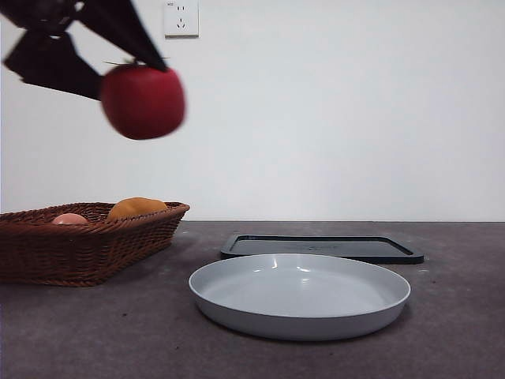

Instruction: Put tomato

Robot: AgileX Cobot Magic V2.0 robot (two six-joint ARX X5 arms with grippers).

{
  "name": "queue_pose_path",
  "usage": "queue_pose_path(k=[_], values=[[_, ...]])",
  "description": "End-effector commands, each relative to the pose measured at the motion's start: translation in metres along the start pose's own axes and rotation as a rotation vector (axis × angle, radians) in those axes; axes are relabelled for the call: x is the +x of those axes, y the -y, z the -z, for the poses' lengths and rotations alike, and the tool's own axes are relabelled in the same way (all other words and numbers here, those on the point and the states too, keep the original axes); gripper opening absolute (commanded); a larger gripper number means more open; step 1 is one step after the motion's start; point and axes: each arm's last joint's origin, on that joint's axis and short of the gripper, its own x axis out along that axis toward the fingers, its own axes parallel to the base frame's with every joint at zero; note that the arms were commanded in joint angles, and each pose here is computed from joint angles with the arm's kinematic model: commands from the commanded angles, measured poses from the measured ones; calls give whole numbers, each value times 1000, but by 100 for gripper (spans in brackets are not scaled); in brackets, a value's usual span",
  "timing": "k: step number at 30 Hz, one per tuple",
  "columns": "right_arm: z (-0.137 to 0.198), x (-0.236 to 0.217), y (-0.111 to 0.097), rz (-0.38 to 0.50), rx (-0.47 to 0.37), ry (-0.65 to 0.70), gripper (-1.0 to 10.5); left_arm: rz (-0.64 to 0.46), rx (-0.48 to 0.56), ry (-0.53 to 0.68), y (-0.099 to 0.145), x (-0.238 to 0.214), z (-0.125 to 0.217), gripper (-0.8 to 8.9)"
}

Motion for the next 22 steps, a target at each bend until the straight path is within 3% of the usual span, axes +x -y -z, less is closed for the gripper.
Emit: queue_pose_path(k=[1,10,20,22], values=[[-4,-2,-2,-3,-23,17,457,62,35,-28,14,17,-1,280],[-4,-2,-2,-3,-23,16,457,146,110,-111,40,89,20,280],[-4,-2,-2,-4,-22,16,457,172,163,-227,51,157,63,282],[-4,-2,-2,-4,-22,16,457,173,162,-241,51,159,66,334]])
